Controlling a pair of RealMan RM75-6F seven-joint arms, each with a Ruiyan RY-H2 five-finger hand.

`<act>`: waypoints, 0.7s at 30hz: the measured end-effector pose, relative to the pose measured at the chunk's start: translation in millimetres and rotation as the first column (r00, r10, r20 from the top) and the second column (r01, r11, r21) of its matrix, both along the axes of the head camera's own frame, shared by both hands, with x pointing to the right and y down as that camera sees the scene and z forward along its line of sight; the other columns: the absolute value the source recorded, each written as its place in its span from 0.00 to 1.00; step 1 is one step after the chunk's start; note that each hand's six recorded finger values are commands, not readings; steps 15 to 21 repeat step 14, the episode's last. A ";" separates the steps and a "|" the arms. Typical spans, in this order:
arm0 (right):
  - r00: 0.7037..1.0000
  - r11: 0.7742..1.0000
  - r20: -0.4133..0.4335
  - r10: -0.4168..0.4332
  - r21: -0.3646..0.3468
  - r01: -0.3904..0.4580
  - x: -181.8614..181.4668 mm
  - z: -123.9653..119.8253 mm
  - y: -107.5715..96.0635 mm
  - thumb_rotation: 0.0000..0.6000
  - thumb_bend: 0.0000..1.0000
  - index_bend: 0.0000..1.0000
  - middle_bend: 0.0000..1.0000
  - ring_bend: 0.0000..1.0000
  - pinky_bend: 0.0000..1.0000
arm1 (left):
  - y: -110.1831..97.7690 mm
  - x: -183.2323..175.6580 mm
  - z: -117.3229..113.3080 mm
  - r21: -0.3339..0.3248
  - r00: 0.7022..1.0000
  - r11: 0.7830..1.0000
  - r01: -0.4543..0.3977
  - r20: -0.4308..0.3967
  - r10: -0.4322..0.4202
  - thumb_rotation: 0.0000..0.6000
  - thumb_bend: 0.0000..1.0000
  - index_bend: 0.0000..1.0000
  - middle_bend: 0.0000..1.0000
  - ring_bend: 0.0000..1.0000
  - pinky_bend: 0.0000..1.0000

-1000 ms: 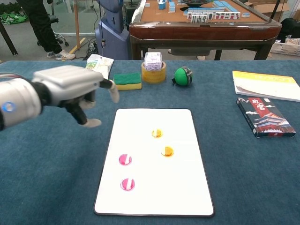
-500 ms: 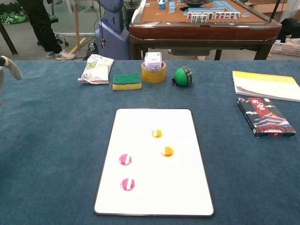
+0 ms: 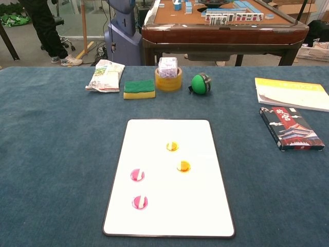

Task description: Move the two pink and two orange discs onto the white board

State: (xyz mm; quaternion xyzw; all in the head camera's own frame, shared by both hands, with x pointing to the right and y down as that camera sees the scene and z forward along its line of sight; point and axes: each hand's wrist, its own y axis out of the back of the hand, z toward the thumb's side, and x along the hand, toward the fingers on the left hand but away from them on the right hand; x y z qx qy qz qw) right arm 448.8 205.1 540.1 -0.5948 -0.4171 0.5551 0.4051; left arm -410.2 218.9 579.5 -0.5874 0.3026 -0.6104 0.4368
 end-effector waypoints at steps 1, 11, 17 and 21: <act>1.000 1.000 -0.002 0.002 -0.007 -0.002 0.7 1.7 -0.8 1.00 0.00 0.26 0.31 0.34 0.61 | 2.1 -2.1 -1.3 0.002 1.000 1.000 0.010 -0.004 -0.010 1.00 0.30 0.37 0.44 0.35 0.57; 1.000 0.999 -0.015 0.005 -0.041 -0.005 0.9 11.1 -3.3 1.00 0.00 0.26 0.31 0.34 0.61 | 8.6 -22.5 -14.8 0.078 0.995 0.992 0.101 -0.011 -0.101 1.00 0.30 0.37 0.44 0.35 0.57; 1.000 0.999 -0.013 0.003 -0.051 -0.003 -0.1 13.5 -2.8 1.00 0.00 0.26 0.31 0.34 0.61 | 9.4 -24.5 -14.3 0.081 0.995 0.992 0.100 -0.009 -0.100 1.00 0.30 0.37 0.44 0.35 0.57; 1.000 0.999 -0.013 0.003 -0.051 -0.003 -0.1 13.5 -2.8 1.00 0.00 0.26 0.31 0.34 0.61 | 9.4 -24.5 -14.3 0.081 0.995 0.992 0.100 -0.009 -0.100 1.00 0.30 0.37 0.44 0.35 0.57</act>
